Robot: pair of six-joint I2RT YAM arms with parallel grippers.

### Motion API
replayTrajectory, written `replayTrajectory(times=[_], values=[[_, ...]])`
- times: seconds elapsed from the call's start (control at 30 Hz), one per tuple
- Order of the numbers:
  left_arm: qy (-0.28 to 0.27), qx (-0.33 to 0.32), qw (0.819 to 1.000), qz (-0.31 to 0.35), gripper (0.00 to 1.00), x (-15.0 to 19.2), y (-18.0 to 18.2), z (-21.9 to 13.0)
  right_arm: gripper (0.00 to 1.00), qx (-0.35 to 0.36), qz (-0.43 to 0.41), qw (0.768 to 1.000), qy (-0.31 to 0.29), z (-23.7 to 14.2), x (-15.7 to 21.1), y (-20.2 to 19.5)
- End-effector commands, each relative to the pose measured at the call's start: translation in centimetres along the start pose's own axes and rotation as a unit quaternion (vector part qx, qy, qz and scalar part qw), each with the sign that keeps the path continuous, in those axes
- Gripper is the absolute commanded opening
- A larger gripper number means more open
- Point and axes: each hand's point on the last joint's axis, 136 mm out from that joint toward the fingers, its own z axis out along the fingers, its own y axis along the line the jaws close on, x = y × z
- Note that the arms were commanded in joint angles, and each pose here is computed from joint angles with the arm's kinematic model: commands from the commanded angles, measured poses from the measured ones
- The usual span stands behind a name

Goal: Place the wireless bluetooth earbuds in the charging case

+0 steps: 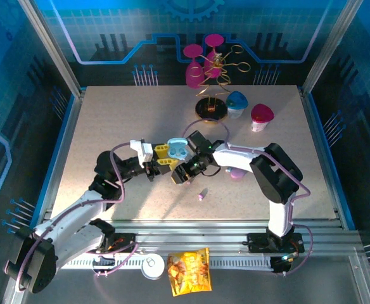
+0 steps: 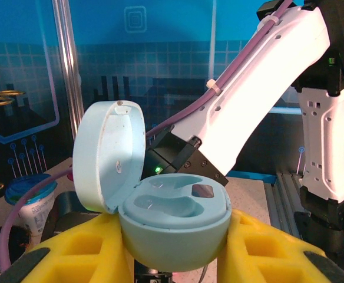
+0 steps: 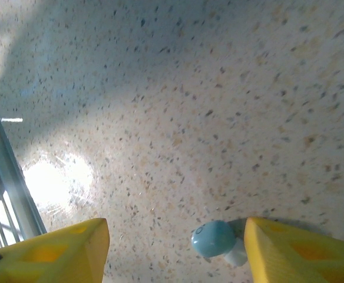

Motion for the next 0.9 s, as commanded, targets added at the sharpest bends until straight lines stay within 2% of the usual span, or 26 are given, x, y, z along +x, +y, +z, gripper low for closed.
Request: replayTrajectory(times=[0.0,0.57,0.7,0.87], values=[[-0.005,0.009,1.000,0.001,0.20,-0.1,-0.2,-0.1,0.62,-0.003,-0.009,1.000,0.022,-0.1,1.6,0.9],[-0.004,0.006,1.000,0.007,0.19,-0.2,-0.5,-0.4,0.60,-0.003,-0.019,0.999,0.044,-1.0,3.8,2.8],[-0.005,0.007,1.000,0.004,0.19,-0.1,-0.4,-0.4,0.61,0.031,-0.030,0.999,0.029,-1.5,2.9,2.0],[-0.010,0.011,1.000,0.007,0.19,-0.7,-0.7,-0.5,0.61,0.039,-0.065,0.997,0.013,-2.1,1.3,2.2]])
